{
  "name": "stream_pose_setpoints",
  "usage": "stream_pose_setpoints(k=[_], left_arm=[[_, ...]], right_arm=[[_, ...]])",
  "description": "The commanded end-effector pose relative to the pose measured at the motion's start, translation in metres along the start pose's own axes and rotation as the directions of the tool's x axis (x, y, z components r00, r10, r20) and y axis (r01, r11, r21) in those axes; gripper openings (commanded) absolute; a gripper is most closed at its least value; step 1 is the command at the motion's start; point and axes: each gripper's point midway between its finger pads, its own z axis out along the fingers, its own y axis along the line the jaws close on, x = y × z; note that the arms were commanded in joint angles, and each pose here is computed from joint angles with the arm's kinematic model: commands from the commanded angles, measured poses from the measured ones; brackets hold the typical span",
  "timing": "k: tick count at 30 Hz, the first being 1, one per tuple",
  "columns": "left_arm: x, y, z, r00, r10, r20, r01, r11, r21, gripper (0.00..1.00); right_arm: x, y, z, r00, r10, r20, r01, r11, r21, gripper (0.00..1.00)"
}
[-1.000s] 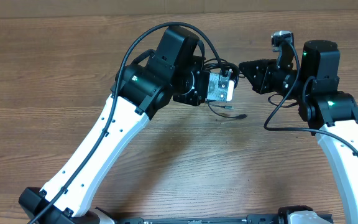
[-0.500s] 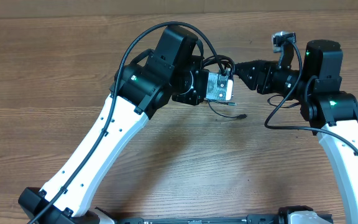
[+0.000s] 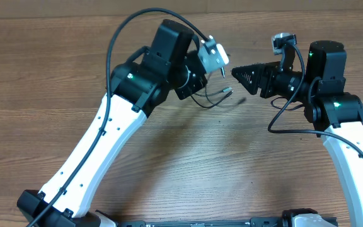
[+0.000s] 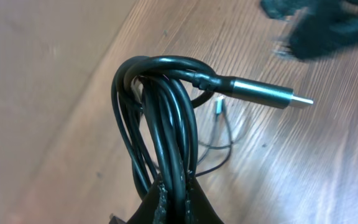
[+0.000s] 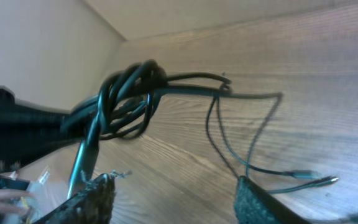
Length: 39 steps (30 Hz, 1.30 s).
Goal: Untangle cables
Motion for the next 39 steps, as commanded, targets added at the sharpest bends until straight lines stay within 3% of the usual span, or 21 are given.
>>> stream_pose_setpoints(k=[1,4,8,11,14,25,39], left_arm=[[-0.001,-0.002,-0.003,0.970,-0.241,0.024,0.238,0.968,0.081,0.04],[-0.004,-0.013,-0.009,0.959,-0.280,0.052,0.262,0.939,0.223,0.04],[-0.016,-0.024,-0.027,0.937,-0.326,0.129,0.245,0.872,0.425,0.04],[-0.020,-0.029,-0.039,0.924,-0.345,0.166,0.216,0.828,0.517,0.04],[-0.016,-0.033,-0.041,0.927,-0.341,0.157,0.211,0.819,0.534,0.04],[-0.012,-0.042,-0.041,0.946,-0.281,0.159,0.155,0.828,0.539,0.04],[-0.004,-0.051,-0.044,0.963,-0.206,0.175,0.077,0.828,0.555,0.04]], right_arm=[[-0.006,0.011,-0.002,0.986,-0.169,0.014,0.169,0.985,-0.029,0.69],[-0.004,0.028,-0.003,0.958,-0.287,0.029,0.288,0.949,-0.127,0.74],[0.003,0.061,-0.011,0.890,-0.444,0.102,0.452,0.837,-0.308,0.81],[0.002,0.071,-0.015,0.870,-0.473,0.140,0.490,0.795,-0.357,0.90],[0.001,0.079,-0.018,0.861,-0.481,0.167,0.505,0.768,-0.394,0.99],[0.007,0.110,-0.037,0.856,-0.463,0.228,0.504,0.654,-0.563,1.00],[0.007,0.111,-0.038,0.877,-0.435,0.206,0.468,0.669,-0.577,1.00]])
